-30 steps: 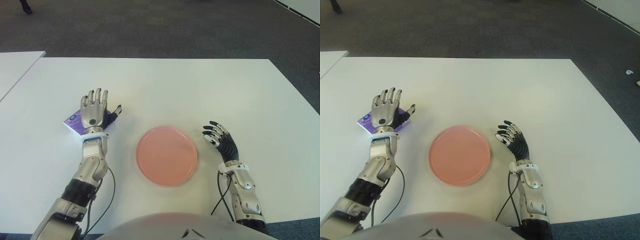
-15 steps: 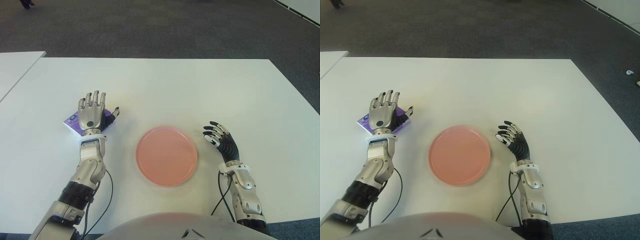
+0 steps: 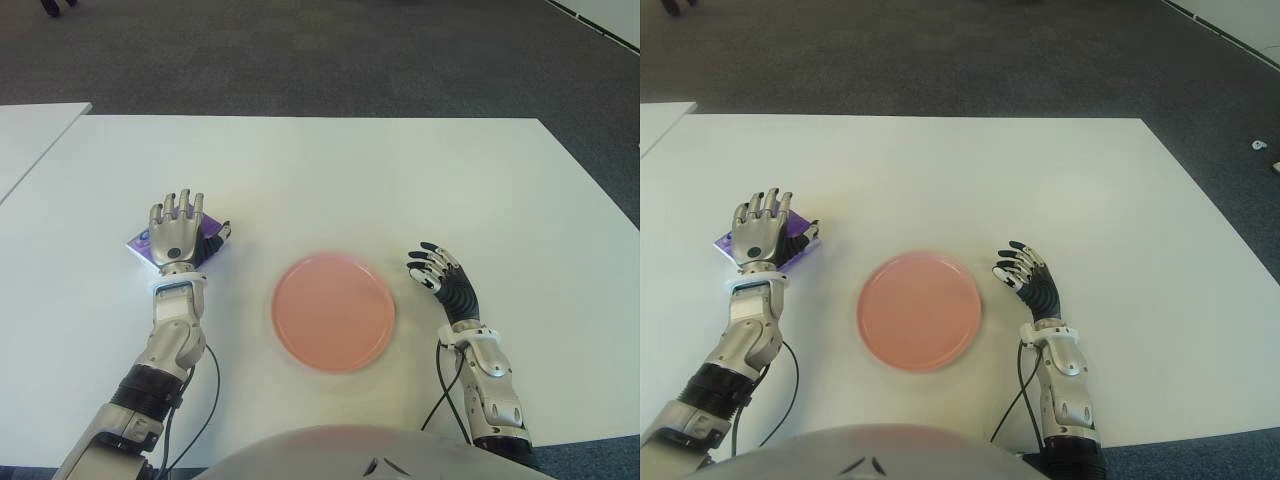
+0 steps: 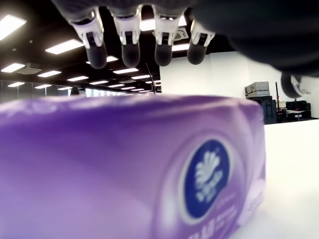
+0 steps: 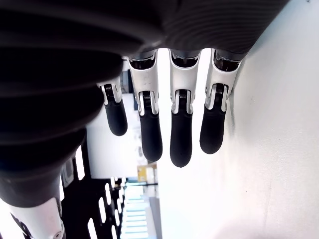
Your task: Put the tissue paper into the plate.
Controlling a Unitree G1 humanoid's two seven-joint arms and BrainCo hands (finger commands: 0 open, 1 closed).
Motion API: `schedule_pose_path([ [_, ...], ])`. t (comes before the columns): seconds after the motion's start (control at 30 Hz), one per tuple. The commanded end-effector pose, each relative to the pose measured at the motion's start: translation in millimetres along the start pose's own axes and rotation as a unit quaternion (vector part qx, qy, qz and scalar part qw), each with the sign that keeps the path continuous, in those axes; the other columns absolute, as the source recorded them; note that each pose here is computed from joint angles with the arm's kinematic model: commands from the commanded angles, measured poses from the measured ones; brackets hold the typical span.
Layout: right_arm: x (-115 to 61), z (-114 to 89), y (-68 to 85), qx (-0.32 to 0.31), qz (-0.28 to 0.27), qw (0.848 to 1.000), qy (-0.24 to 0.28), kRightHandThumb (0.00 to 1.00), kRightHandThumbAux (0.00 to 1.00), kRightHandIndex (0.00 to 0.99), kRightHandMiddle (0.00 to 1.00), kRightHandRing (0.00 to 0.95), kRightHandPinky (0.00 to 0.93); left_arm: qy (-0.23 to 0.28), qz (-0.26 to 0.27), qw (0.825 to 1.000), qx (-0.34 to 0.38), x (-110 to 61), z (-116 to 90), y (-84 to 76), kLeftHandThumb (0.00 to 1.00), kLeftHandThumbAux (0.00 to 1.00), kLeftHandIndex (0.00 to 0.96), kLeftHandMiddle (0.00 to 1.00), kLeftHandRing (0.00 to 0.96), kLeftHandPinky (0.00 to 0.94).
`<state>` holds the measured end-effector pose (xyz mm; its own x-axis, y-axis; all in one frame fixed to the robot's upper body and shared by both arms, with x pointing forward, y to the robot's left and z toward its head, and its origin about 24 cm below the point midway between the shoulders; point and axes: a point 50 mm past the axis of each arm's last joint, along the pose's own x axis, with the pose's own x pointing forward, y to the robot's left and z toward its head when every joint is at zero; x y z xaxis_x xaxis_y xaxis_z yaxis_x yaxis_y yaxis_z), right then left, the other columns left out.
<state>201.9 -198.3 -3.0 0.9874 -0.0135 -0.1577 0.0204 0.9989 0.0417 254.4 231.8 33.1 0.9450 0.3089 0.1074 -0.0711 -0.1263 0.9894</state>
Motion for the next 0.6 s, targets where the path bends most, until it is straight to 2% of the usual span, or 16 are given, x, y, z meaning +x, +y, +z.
schedule_pose_path([
  [0.03, -18.4, -39.7, -5.3, 0.018, -0.024, 0.993, 0.111, 0.289, 0.726, 0.212, 0.352, 0.375, 0.376, 0.008, -0.017, 1.000, 0.007, 0.9, -6.4, -12.0, 0.278, 0.120, 0.000, 0.000, 0.000, 0.000],
  [0.6, -22.8, -43.6, -9.3, 0.031, -0.025, 0.994, 0.103, 0.334, 0.728, 0.210, 0.352, 0.382, 0.386, 0.003, -0.055, 0.998, 0.009, 8.9, -10.9, -35.9, 0.241, 0.180, 0.000, 0.000, 0.000, 0.000],
])
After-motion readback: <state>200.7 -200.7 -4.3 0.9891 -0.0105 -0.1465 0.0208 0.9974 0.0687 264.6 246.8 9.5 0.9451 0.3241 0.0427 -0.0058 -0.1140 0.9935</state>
